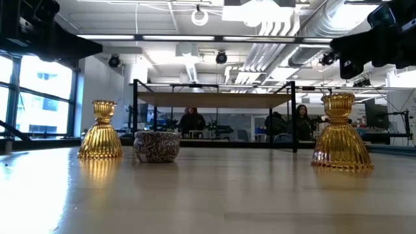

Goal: Pick & Place candle stick holders
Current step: Put the top right orange candle holder on the shelf

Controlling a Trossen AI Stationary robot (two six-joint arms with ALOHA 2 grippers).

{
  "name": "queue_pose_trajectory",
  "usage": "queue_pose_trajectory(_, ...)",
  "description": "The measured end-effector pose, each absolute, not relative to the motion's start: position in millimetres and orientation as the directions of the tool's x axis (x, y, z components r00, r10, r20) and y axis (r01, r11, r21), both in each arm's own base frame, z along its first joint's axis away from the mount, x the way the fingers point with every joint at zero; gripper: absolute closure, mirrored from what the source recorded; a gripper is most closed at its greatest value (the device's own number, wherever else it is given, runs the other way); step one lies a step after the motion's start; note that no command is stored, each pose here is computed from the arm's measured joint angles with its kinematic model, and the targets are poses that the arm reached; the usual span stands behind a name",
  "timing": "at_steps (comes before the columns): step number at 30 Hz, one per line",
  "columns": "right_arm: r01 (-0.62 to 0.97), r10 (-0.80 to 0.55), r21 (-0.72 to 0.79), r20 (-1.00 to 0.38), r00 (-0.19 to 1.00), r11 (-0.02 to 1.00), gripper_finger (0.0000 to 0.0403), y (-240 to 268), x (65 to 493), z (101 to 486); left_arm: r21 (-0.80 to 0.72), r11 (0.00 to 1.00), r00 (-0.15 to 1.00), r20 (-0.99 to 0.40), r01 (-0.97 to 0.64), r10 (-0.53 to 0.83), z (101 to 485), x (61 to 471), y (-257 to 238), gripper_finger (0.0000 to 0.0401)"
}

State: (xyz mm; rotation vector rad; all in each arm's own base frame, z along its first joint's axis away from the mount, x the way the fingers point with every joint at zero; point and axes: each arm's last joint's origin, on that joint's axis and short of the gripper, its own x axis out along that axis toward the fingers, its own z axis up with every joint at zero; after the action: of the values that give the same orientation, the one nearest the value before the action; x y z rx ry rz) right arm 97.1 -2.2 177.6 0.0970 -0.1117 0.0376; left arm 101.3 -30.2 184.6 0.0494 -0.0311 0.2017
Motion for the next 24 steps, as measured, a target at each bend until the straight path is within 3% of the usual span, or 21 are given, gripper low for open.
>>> queue_pose_trajectory(8, -0.072, 0.045, 0.162, 0.161, 0.986, 0.984, 0.0385, -1.8, 96.4, 182.3, 0.046, 0.978, 0.979, 0.035, -0.201, 0.2, 184.5, 101.4, -30.2, 0.0397)
queue_pose_trajectory(12, -0.029, 0.001, 0.17, 0.161, 0.987, 0.985, 0.0366, -3.1, 96.4, 182.2, 0.046, 0.979, 0.979, 0.036, -0.201, 0.199, 184.6, 101.3, -30.3, 0.0397)
queue_pose_trajectory(24, 0.172, -0.205, 0.161, 0.222, 0.953, 0.972, 0.0187, -9.0, 94.6, 188.4, 0.046, 0.979, 0.979, 0.036, -0.201, 0.199, 184.7, 101.3, -30.3, 0.0397)
